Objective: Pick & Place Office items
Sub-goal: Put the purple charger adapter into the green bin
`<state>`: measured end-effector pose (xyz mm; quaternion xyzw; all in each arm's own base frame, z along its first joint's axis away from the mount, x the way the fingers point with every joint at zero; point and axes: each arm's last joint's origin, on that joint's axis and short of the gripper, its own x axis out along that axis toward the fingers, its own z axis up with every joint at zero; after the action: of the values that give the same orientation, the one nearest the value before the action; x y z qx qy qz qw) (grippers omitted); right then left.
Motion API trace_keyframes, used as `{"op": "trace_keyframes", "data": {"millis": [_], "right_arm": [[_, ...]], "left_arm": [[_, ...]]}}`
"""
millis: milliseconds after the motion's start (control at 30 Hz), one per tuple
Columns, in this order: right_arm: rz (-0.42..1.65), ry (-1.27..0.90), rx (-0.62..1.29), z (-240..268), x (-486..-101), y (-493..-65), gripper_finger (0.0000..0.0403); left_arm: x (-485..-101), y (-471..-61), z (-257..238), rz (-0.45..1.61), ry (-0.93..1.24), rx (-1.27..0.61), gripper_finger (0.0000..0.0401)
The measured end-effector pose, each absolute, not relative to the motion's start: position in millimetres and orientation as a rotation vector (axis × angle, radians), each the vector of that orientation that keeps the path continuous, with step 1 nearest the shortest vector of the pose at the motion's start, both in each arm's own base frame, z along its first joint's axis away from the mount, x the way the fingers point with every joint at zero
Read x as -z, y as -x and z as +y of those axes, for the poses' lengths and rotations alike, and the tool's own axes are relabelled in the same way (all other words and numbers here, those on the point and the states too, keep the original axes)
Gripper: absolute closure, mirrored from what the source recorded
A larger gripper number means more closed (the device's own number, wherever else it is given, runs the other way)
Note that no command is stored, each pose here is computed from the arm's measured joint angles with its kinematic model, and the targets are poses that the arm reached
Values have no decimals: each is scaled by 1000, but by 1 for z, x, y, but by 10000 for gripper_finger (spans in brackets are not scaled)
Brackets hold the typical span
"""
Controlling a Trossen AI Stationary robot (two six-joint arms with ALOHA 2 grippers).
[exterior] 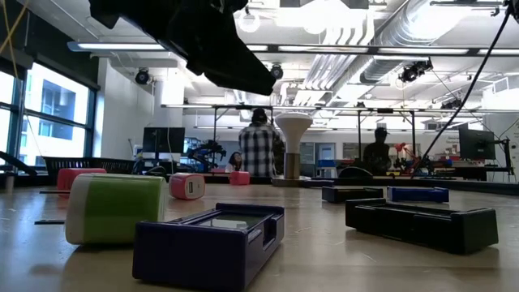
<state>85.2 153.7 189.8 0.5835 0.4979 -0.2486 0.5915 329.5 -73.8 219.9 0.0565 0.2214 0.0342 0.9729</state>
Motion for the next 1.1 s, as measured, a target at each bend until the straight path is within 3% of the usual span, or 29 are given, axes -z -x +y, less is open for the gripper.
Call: {"op": "trace_keyframes", "data": {"millis": [100, 467, 1100], "right_arm": [[1274, -1377, 715, 151, -186, -82, 197], [1401, -1271, 928, 152, -165, -91, 192], [1402, -1169, 950, 151, -158, -90, 172]], "left_arm": [[-220, -330, -73, 445, -113, -69, 82], [-220, -330, -75, 441, -91, -60, 82], [-220, -326, -87, 442, -75, -33, 82]]}}
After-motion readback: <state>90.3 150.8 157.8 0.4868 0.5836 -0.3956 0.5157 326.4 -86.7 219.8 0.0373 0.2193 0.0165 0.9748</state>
